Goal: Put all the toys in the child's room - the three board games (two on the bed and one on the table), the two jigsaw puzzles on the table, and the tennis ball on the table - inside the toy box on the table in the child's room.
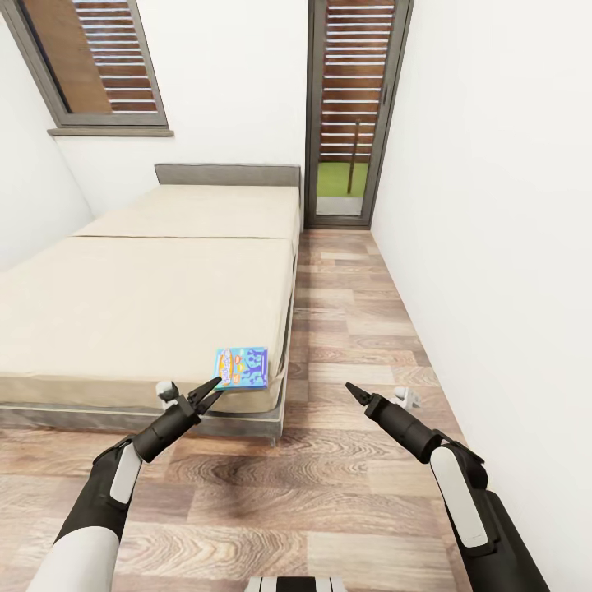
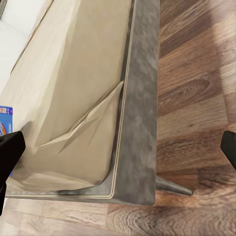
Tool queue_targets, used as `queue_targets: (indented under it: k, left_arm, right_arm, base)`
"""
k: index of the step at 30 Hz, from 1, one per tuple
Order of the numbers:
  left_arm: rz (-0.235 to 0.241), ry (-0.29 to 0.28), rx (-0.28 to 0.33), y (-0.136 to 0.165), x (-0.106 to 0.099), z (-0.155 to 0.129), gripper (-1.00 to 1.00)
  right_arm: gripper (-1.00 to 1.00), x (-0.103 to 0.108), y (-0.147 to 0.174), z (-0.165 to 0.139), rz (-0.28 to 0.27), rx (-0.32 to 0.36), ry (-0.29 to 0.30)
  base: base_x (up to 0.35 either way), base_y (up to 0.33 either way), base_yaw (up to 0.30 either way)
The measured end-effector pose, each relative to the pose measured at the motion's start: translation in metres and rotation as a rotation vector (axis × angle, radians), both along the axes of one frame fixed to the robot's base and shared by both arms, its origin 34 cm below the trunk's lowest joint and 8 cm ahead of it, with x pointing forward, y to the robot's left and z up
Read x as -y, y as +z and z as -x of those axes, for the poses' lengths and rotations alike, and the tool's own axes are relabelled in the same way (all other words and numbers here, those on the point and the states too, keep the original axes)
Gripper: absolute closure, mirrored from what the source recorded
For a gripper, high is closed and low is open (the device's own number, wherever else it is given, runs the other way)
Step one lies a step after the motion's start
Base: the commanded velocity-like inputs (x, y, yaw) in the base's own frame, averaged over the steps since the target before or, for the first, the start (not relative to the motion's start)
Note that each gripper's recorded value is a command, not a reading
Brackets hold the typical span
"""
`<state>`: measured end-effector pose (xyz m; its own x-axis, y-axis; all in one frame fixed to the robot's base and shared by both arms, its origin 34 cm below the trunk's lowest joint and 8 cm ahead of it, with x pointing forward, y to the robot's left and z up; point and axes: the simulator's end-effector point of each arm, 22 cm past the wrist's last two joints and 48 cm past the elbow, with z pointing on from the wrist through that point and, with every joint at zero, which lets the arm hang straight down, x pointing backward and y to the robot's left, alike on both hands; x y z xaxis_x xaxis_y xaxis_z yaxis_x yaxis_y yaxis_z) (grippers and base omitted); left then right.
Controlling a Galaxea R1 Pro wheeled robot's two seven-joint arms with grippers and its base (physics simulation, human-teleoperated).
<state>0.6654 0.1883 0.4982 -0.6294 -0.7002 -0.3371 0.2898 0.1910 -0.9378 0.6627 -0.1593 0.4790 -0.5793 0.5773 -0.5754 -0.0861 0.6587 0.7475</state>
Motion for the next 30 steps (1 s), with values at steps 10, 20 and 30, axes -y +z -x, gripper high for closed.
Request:
queue_targets:
  k: [10, 20, 30]
  left_arm:
    - [-0.002, 0.008, 0.021, 0.0085, -0.0014, -0.0011, -1.00]
    - [-0.002, 0.008, 0.021, 0.0086, -0.0014, -0.0011, -1.00]
    - [-0.002, 0.010, 0.022, 0.0087, -0.0020, -0.0011, -1.00]
  right_arm:
    - [-1.00, 0.0000, 0.0075, -0.0003, 0.000, 0.012, 0.000]
    - [-1.00, 0.0000, 0.0075, -0.0003, 0.000, 0.012, 0.000]
    - [-1.00, 0.0000, 0.0075, -0.0003, 0.000, 0.012, 0.000]
  base:
    - [0.000, 0.000, 0.000]
    - [0.000, 0.000, 0.000]
    - [0.000, 0.000, 0.000]
